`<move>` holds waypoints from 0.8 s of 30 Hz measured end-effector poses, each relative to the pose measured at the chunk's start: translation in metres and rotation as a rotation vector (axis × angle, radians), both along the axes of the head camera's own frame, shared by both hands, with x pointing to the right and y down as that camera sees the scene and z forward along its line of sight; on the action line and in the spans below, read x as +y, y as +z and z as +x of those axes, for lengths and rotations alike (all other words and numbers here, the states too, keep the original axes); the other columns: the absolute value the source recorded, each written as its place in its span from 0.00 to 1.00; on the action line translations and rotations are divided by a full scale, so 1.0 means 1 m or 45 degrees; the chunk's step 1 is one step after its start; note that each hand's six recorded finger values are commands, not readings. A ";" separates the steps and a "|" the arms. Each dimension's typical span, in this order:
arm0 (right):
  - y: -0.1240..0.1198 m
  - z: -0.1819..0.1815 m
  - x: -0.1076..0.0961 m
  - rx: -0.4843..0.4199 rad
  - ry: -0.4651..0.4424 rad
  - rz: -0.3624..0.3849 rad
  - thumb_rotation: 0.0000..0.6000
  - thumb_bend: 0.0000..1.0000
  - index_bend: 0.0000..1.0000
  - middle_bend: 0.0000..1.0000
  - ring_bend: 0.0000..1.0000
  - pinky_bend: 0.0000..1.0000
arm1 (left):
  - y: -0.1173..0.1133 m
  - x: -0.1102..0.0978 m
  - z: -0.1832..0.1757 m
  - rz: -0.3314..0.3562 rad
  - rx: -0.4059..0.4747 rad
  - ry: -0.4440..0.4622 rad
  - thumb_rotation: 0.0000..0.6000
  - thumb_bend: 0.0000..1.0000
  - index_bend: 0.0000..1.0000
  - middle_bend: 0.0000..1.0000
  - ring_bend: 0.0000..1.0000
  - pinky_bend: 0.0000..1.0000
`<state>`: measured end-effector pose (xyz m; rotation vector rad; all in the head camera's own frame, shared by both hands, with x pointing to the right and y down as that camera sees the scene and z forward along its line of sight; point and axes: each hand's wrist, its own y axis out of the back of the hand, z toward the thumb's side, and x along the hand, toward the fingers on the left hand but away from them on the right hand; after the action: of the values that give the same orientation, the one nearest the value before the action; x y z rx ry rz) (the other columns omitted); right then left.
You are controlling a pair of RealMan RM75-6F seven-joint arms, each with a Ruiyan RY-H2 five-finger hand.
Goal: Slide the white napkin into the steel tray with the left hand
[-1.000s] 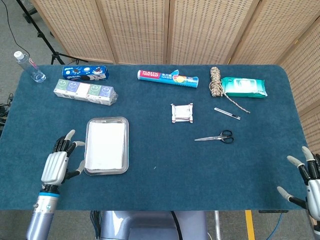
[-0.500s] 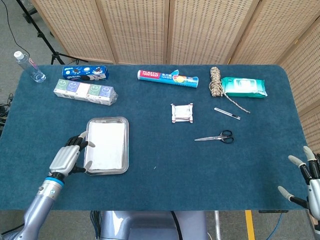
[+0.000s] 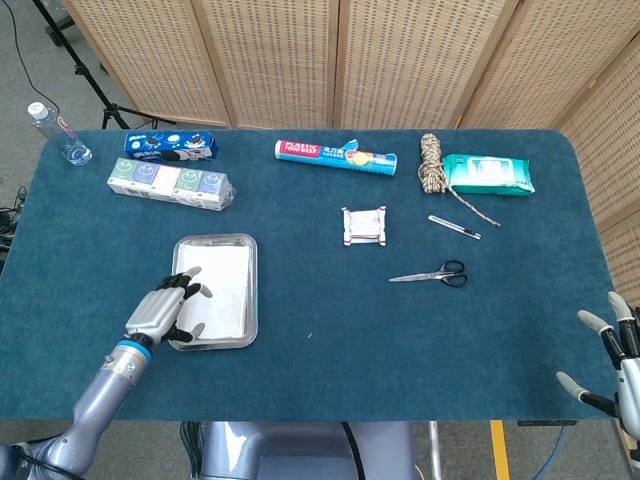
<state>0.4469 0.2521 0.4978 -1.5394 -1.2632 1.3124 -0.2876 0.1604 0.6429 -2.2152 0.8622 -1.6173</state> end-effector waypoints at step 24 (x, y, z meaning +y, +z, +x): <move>-0.003 0.003 0.000 -0.011 0.011 0.012 1.00 0.05 0.21 0.00 0.00 0.00 | 0.041 0.018 0.017 -0.124 -0.086 0.047 1.00 0.36 0.32 0.00 0.00 0.00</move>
<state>0.4498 0.2518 0.4947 -1.5364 -1.2810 1.3045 -0.2706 0.1782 0.6843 -2.2121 0.7356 -1.7408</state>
